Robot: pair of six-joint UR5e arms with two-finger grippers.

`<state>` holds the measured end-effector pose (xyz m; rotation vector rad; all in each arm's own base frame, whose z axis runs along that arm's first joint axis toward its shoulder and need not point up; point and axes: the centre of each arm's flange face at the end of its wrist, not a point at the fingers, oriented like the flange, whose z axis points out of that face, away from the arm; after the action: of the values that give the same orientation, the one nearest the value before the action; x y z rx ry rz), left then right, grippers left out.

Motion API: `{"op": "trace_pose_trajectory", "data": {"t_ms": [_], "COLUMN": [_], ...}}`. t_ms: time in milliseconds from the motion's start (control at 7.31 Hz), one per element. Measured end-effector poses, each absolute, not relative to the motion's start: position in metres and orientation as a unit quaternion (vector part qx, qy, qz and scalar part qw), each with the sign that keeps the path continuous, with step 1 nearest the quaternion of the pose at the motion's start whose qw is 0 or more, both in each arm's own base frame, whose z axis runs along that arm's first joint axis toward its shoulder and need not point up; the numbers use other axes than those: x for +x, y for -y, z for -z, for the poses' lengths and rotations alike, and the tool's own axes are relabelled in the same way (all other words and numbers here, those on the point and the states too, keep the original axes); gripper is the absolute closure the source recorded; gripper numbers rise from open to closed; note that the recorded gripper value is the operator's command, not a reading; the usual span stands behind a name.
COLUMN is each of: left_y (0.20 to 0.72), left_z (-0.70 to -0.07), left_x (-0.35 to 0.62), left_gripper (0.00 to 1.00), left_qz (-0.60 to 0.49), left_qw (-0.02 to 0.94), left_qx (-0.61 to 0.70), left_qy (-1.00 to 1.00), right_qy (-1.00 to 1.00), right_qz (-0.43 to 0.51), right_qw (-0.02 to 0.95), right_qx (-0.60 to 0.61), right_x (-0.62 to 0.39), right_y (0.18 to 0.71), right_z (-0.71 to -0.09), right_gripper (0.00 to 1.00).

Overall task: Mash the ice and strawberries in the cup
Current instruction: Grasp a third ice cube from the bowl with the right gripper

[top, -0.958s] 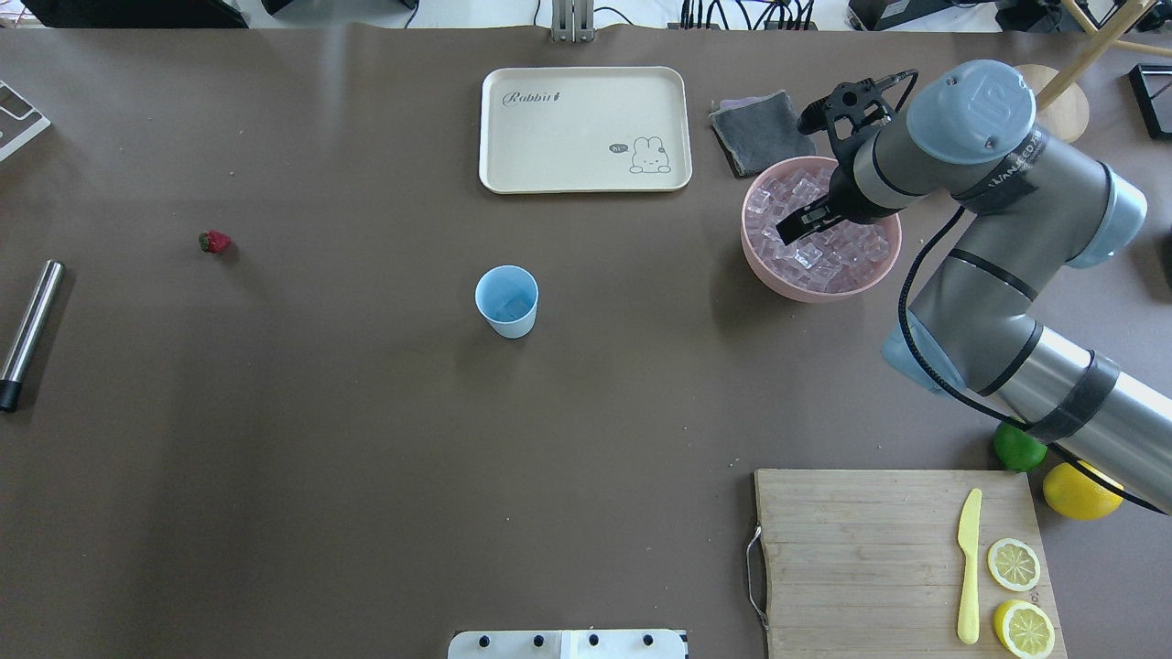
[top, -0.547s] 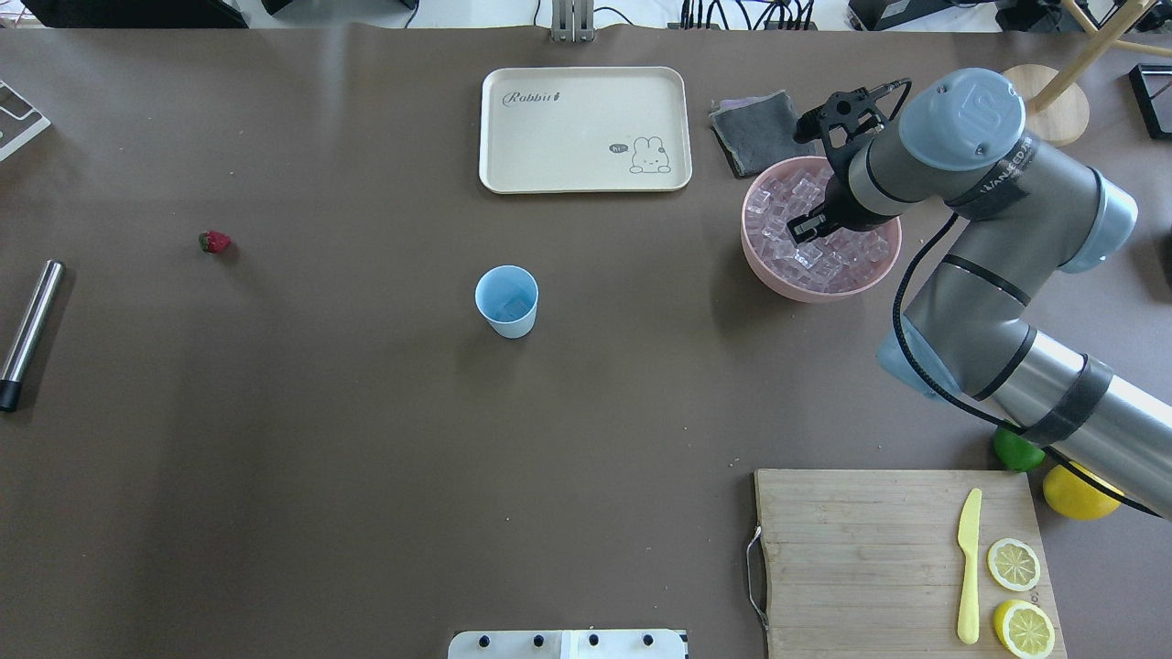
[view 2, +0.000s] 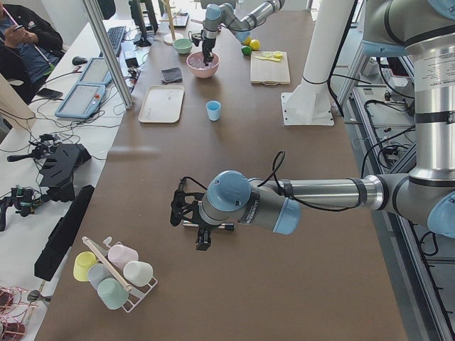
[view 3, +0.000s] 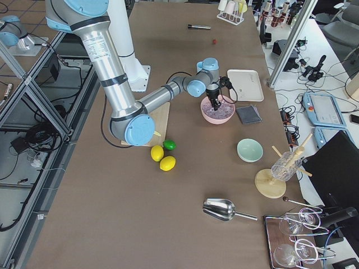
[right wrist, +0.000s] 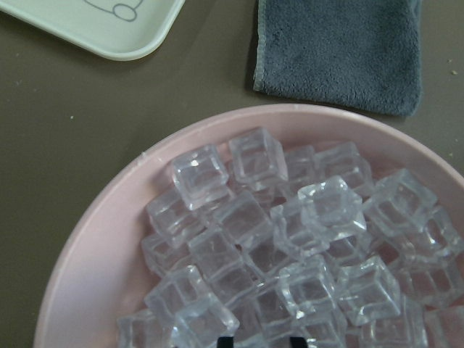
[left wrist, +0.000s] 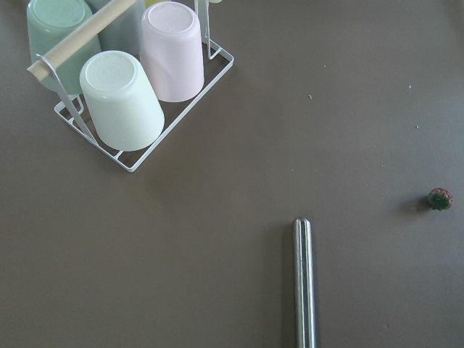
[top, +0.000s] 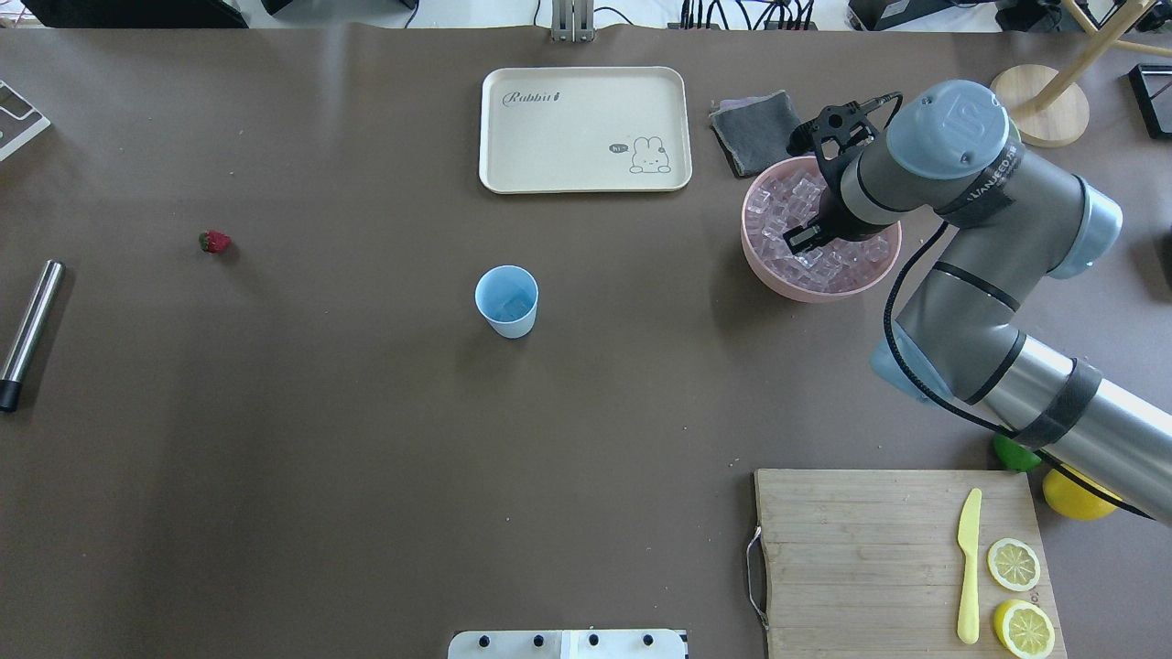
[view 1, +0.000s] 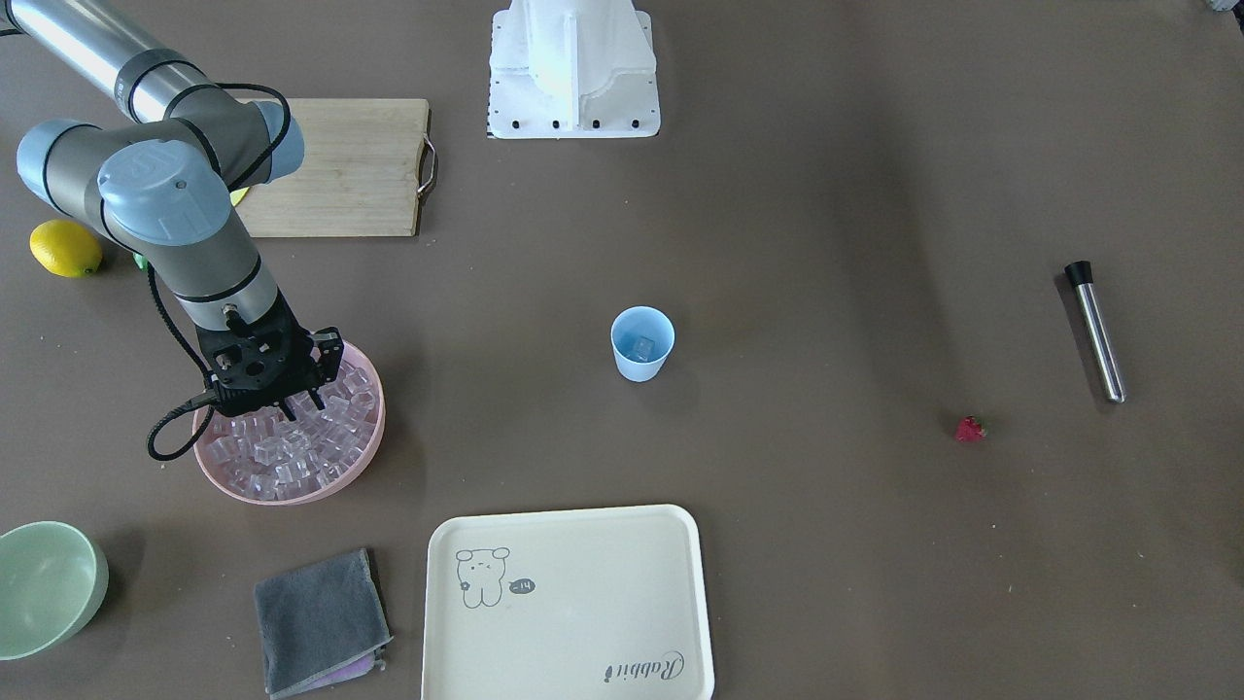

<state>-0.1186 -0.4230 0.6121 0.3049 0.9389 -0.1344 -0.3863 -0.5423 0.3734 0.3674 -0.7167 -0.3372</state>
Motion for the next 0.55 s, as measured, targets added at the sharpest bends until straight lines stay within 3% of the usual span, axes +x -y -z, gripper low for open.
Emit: {"op": "trace_pose_trajectory", "data": {"t_ms": [411,547], "left_y": [0.4233,0.423], "left_z": [-0.61,-0.6094], "left_x": [-0.1186,-0.1187], "left_gripper": [0.01,0.01], "left_qz": [0.064,0.063], "left_qw": [0.878,0.878], "left_qx": [0.148,0.149], "left_qy": [-0.45,-0.45], "right_qy": [0.367,0.366], "right_qz": [0.171,0.169], "right_qw": [0.899,0.9], "right_qx": [0.165,0.165], "right_x": [-0.3875,-0.3851], "right_y": [0.5388,0.5405], "right_z": [-0.3699,-0.3713], "right_gripper": [0.52,0.44]}}
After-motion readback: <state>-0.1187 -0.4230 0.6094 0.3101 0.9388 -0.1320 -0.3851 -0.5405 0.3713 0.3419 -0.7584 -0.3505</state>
